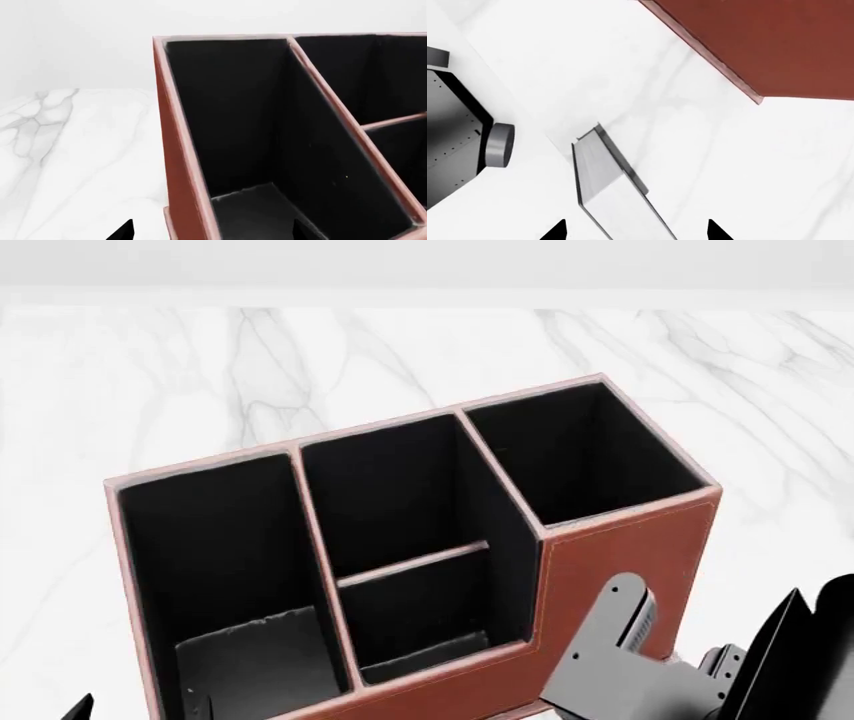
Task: Pick up the book and place it in the left compartment of the caddy.
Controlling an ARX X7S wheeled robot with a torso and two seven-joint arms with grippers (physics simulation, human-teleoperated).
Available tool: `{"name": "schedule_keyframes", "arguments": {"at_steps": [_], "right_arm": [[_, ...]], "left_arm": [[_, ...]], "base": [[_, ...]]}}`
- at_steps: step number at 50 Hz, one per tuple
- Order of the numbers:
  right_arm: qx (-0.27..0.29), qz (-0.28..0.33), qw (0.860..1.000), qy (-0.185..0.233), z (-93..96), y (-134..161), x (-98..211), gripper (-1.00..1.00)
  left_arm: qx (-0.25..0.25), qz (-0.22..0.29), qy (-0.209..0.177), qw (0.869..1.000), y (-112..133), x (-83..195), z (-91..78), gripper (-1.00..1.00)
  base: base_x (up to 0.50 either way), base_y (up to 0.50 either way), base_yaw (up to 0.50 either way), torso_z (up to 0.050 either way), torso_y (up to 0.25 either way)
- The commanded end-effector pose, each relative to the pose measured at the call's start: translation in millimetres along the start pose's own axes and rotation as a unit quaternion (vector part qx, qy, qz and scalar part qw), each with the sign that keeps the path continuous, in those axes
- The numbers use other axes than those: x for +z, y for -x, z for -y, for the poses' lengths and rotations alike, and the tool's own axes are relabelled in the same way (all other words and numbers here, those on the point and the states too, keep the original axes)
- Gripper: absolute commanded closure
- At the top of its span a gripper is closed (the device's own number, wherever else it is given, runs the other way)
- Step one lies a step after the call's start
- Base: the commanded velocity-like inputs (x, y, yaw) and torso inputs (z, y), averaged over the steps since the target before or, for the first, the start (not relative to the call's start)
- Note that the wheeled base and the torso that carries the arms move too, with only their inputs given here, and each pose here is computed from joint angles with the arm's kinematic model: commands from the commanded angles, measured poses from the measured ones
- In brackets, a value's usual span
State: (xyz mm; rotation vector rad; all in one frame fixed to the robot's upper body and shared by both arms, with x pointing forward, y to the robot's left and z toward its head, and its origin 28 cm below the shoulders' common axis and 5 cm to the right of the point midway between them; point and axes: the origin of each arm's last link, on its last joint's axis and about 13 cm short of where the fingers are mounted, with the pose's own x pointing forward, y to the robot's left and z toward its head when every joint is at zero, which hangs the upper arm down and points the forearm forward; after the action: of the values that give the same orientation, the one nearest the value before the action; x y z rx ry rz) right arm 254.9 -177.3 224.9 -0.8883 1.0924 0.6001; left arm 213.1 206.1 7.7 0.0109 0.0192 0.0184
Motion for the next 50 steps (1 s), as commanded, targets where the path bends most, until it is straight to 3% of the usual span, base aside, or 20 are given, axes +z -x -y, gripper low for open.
{"name": "schedule_keyframes", "arguments": {"at_steps": [1,33,41,42,50], "right_arm": [[0.012,0.013,1.0,0.011,-1.5,-7,6,-1.0],[0.038,0.006,0.999,0.003,-3.5,-40,1,-1.0],[0.046,0.004,0.999,0.021,-7.5,-44,0,-1.0],[0.041,0.007,0.999,0.022,-7.4,-45,0,1.0],[0.042,0.01,0.999,0.023,-7.9,-46,-1,1.0]], "left_arm": [[0.0,0.003,0.001,1.0,-2,1,0.8,-1.0],[0.002,0.004,0.004,1.0,-2,2,0.4,-1.0],[0.002,0.004,0.004,1.0,-2,2,0.3,-1.0],[0.002,0.004,0.004,1.0,-2,2,0.3,-1.0],[0.001,0.004,0.003,1.0,-2,2,0.5,-1.0]], "base": [[0.0,0.0,0.0,0.0,0.0],[0.0,0.0,0.0,0.0,0.0],[0.0,0.0,0.0,0.0,0.0],[0.0,0.0,0.0,0.0,0.0],[0.0,0.0,0.0,0.0,0.0]]}}
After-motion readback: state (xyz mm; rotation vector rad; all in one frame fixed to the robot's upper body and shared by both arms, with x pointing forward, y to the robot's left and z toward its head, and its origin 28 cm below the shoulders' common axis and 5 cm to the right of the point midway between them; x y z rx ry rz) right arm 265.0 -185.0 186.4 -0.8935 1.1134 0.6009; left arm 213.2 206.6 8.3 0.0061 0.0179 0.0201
